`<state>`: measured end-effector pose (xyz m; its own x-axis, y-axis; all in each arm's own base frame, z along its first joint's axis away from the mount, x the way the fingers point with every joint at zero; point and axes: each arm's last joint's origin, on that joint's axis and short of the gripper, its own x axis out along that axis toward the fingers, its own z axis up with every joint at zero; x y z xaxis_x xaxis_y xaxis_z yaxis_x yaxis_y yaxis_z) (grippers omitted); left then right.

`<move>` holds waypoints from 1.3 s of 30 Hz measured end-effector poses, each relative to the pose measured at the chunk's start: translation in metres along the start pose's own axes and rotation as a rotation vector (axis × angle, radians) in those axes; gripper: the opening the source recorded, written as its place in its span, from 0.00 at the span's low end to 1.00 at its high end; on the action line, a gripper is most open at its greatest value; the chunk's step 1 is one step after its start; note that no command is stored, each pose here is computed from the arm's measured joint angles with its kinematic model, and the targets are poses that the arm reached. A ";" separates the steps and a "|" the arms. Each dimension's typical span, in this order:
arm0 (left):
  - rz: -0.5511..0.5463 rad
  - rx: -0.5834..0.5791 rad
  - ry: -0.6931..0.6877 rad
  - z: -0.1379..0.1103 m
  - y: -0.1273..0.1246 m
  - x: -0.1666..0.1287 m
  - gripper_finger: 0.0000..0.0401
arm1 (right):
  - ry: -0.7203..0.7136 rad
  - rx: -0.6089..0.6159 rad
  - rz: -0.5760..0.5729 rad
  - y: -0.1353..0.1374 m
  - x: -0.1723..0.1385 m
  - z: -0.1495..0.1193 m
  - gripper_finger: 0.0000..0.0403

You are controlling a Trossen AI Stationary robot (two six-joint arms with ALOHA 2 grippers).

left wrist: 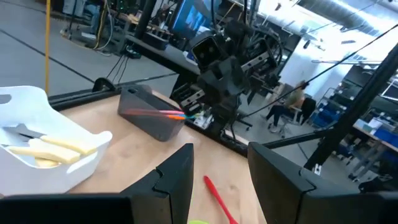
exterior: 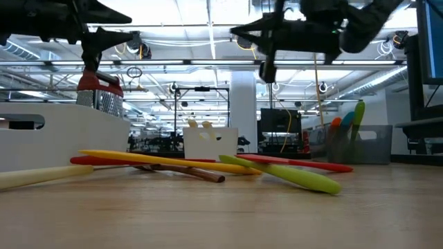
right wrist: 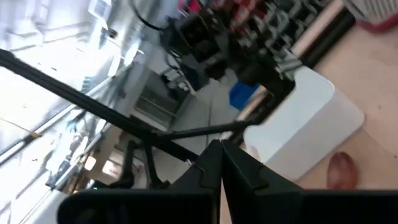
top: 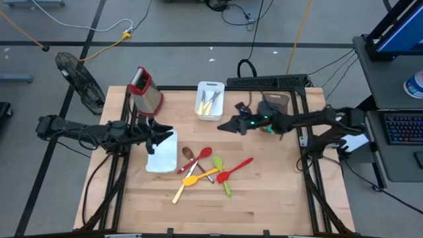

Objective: Pick & Place Kitchen Items
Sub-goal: Put the yellow knife into the top white bin

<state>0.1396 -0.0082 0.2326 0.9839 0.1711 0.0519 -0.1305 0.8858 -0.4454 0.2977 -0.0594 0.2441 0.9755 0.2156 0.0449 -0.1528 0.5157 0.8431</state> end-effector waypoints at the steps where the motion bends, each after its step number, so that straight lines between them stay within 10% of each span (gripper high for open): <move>1: -0.005 -0.002 -0.001 0.000 -0.001 0.000 0.38 | -0.019 -0.011 0.012 0.001 -0.006 -0.002 0.00; 12: -0.062 -0.009 0.026 0.008 -0.016 0.001 0.38 | -0.128 -0.286 0.052 0.013 -0.062 -0.025 0.00; 23: 0.130 -0.016 0.382 0.024 -0.057 0.037 0.38 | -0.115 -0.291 0.149 0.033 -0.107 -0.037 0.00; 39: 0.189 -0.238 0.624 -0.011 -0.133 0.088 0.38 | -0.045 -0.382 -0.005 0.048 -0.151 -0.053 0.00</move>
<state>0.2447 -0.1153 0.2864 0.8424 -0.0305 -0.5380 -0.3463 0.7343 -0.5839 0.1351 -0.0235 0.2497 0.9811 0.1799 0.0719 -0.1877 0.7906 0.5829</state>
